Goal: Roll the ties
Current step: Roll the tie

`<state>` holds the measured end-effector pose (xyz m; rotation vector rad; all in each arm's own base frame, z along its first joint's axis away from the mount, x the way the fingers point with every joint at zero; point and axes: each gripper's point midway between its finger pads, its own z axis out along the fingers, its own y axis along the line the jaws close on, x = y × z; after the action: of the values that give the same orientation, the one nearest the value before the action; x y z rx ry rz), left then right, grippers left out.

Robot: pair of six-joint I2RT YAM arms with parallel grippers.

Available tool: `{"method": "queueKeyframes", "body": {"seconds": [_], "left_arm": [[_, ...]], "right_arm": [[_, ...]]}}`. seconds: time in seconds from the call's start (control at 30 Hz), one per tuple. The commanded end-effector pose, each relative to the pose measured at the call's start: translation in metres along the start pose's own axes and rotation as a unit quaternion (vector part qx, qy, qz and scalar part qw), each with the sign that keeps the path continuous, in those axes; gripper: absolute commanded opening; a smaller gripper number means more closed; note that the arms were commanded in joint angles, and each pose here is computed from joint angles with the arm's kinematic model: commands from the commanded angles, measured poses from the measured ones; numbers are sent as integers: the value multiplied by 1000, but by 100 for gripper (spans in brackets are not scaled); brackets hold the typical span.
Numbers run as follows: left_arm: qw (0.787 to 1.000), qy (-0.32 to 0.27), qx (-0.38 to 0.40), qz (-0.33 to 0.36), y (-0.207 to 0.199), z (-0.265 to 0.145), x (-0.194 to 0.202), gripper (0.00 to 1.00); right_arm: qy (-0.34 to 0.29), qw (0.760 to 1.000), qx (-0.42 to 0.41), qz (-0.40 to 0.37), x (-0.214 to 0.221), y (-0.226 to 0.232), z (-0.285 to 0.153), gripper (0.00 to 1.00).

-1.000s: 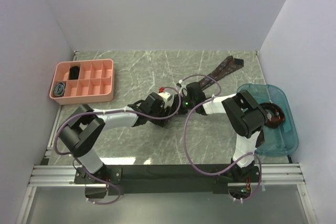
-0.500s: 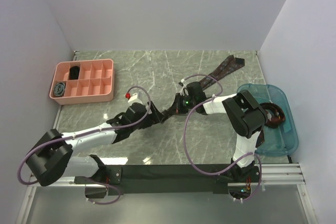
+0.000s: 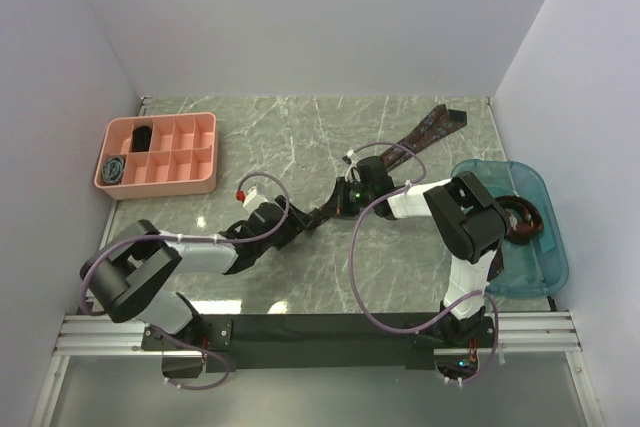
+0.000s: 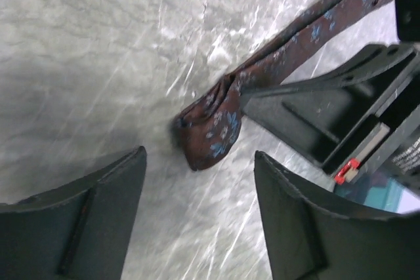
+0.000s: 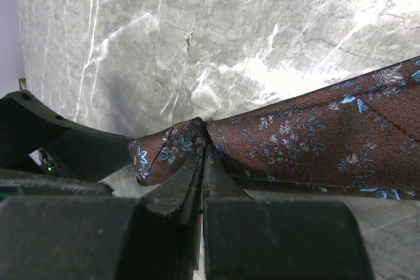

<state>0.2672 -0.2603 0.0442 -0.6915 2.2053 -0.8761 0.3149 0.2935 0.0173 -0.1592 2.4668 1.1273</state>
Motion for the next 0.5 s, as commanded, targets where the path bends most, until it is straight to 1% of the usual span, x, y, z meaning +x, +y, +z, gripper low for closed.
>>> {"method": "queueKeyframes", "body": {"seconds": [0.0, 0.03, 0.07, 0.1, 0.17, 0.2, 0.47], "left_arm": [[999, -27, 21, -26, -15, 10, -9, 72], [999, -29, 19, -28, -14, 12, -10, 71], [999, -32, 19, -29, -12, 14, -9, 67], [999, -34, 17, -30, -11, 15, -9, 65], [999, -37, 13, -28, -9, 19, -9, 63], [999, -36, 12, -28, -9, 21, -8, 60], [999, -18, 11, -40, 0, 30, 3, 57]], "right_arm": [[22, 995, 93, 22, 26, -50, -6, 0], [23, 995, 92, 22, 26, -50, -6, 0], [23, 995, 92, 23, 26, -50, -6, 0], [22, 995, 93, 24, 26, -50, -6, 0], [22, 995, 91, 23, 26, -50, -6, 0], [23, 995, 91, 23, 26, -49, -6, 0], [23, 995, 89, 24, 26, -49, -6, 0]]}}
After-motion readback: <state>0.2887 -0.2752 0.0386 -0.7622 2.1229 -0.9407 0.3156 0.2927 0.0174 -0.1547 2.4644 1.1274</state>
